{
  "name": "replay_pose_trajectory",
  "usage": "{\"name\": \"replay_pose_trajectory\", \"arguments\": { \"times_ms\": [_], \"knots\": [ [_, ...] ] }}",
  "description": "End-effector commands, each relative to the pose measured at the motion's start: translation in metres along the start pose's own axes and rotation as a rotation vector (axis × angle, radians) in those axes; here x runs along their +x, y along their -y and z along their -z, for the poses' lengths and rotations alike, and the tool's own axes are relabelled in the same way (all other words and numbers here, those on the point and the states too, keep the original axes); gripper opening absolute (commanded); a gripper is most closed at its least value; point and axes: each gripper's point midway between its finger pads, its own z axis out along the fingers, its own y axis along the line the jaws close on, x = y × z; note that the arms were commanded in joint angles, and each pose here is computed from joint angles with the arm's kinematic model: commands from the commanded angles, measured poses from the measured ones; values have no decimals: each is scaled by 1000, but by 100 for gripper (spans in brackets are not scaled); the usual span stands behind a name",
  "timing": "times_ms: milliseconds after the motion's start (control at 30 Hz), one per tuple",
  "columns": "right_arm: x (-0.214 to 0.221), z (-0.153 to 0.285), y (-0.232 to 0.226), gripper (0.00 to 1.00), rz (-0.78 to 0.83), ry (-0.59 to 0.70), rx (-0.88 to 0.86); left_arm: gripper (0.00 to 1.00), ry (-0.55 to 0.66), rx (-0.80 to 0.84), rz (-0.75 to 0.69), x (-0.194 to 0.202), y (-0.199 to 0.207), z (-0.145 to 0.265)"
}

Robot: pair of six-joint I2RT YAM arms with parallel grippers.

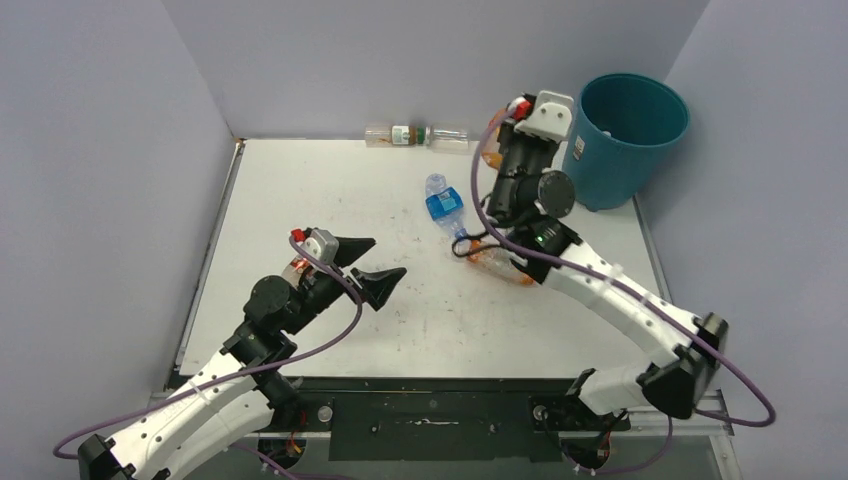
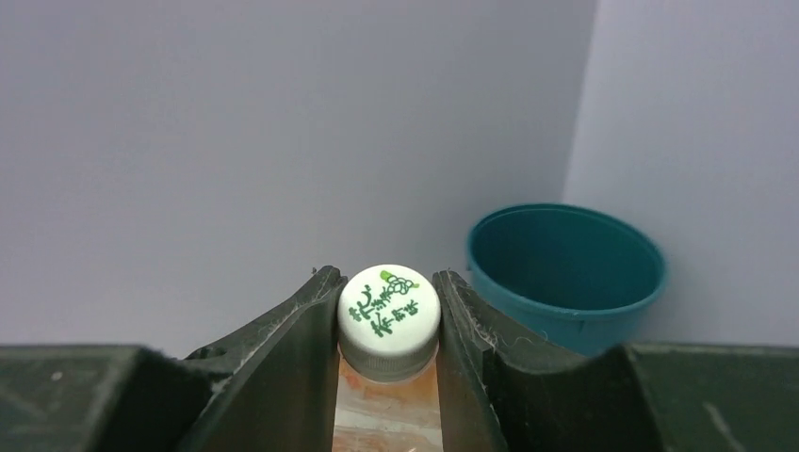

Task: Put the plastic bottles in the bin
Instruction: Place the plastic bottle in the trash bin.

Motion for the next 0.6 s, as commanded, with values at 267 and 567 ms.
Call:
{"name": "replay_pose_trajectory", "arguments": {
  "times_ms": [267, 567],
  "knots": [
    [9, -117, 74, 5, -1, 183, 535, 96, 100, -33, -13, -21, -4, -2],
    [28, -167, 132, 5, 12, 165, 627, 96, 86, 16, -4, -16, 3, -6]
  ]
}}
